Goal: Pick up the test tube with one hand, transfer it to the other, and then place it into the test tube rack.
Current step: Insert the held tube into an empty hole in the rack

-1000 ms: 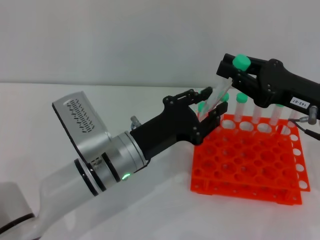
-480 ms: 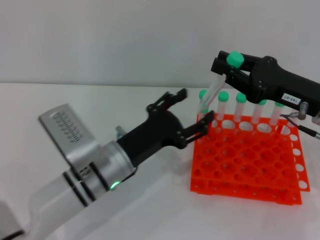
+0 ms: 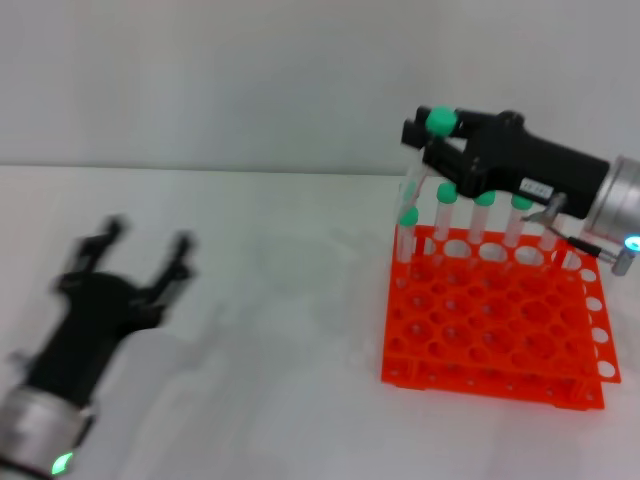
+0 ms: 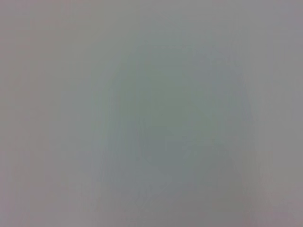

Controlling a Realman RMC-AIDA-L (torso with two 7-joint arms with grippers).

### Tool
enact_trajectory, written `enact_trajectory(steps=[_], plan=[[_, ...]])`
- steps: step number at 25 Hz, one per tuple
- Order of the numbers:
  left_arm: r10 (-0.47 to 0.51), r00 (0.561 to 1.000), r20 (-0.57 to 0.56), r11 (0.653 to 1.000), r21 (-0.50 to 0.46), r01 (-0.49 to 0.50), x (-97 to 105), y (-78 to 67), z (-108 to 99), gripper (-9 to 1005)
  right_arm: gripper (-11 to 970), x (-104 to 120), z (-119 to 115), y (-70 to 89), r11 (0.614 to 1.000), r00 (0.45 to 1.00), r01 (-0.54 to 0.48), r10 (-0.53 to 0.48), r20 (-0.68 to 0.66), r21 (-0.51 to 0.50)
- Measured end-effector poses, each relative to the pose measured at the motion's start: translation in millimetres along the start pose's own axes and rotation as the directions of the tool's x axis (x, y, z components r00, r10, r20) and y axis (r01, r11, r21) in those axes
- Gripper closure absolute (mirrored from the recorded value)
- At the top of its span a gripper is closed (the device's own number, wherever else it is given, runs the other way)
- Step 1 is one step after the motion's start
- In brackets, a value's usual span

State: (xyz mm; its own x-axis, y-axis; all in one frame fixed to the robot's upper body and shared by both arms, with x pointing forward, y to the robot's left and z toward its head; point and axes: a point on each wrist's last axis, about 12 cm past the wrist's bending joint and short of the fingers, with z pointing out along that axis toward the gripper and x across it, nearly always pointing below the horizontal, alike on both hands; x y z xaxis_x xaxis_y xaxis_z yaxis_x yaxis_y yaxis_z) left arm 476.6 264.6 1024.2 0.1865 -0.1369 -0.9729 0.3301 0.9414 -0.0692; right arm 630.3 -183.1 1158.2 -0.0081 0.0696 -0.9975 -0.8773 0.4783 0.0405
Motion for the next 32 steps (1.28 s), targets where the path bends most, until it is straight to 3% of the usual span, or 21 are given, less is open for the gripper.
enact_trajectory(steps=[1, 4, 10, 32], plan=[[0.005, 1.0, 0.014, 0.998, -0.07, -0.004, -1, 8.0, -13, 154, 751, 3, 2, 0.4, 1.0, 1.0, 0.003, -0.003, -0.02, 0.003], [0.014, 1.0, 0.018, 0.987, -0.162, -0.011, -2, 18.5, -31, 154, 751, 9, 3, -1.5, 0.999, 0.998, 0.006, -0.004, -0.062, 0.033], [0.026, 0.999, 0.021, 0.963, -0.269, -0.019, -4, 29.5, -54, 155, 751, 15, 4, -7.5, 0.996, 0.993, 0.024, -0.014, -0.119, 0.084], [0.05, 0.999, 0.021, 0.961, -0.274, -0.042, -6, 37.3, -46, 159, 750, 39, 1, -14.1, 0.98, 0.971, 0.041, 0.007, -0.241, 0.194]])
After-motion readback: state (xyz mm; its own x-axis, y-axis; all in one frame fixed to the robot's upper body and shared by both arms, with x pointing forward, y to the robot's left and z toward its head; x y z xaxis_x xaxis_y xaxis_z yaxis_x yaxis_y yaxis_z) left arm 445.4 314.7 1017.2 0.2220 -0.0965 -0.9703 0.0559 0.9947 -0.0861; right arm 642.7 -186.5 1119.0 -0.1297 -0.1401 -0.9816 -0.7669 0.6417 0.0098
